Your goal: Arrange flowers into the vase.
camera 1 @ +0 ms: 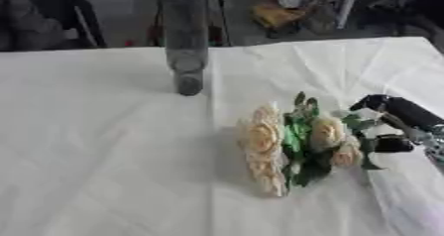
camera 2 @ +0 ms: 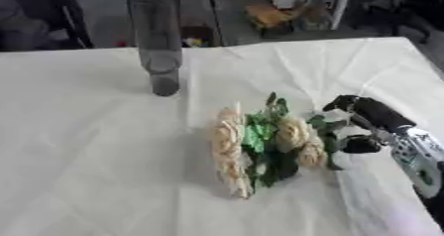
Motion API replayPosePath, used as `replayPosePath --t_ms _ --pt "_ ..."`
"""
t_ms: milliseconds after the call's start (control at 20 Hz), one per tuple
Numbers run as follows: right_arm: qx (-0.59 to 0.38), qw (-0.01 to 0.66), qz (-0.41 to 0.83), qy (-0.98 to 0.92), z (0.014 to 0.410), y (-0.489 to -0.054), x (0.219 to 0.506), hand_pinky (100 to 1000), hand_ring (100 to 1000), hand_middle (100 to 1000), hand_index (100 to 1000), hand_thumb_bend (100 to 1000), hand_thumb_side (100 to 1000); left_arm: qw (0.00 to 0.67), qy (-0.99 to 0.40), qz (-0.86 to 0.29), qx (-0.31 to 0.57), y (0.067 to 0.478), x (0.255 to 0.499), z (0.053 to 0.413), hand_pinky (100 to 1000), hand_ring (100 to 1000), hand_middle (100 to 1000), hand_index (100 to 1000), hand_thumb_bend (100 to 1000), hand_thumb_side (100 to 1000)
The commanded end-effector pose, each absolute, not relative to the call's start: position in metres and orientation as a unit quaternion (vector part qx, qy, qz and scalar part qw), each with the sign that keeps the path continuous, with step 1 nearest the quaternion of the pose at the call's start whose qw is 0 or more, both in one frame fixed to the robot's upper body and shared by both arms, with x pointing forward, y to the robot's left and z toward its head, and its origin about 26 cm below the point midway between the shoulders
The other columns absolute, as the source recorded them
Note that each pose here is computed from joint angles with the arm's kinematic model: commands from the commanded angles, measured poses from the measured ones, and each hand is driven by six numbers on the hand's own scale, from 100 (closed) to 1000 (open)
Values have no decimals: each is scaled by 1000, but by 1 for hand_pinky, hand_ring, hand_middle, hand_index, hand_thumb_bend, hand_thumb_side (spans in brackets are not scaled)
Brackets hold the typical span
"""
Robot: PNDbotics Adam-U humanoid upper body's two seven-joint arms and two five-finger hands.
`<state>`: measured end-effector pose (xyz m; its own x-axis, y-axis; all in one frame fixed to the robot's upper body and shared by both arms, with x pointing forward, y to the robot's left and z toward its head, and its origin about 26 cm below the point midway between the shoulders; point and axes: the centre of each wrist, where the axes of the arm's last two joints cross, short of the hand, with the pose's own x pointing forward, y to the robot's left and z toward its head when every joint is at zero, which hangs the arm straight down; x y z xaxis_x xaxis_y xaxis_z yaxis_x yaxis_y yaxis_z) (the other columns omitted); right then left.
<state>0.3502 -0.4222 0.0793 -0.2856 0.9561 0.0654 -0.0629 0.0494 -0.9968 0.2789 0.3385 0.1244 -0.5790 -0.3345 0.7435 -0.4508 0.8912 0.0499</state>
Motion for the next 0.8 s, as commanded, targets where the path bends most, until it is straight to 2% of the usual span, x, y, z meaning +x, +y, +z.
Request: replayPosePath --t_ms 50,800 --pt "-405 437 573 -563 90 -427 353 761 818 741 816 340 239 390 -891 67 221 339 280 132 683 645 620 814 366 153" --pt "-412 432 571 -563 83 -423 359 729 774 699 784 338 241 391 -891 67 219 339 280 132 682 644 619 814 366 153"
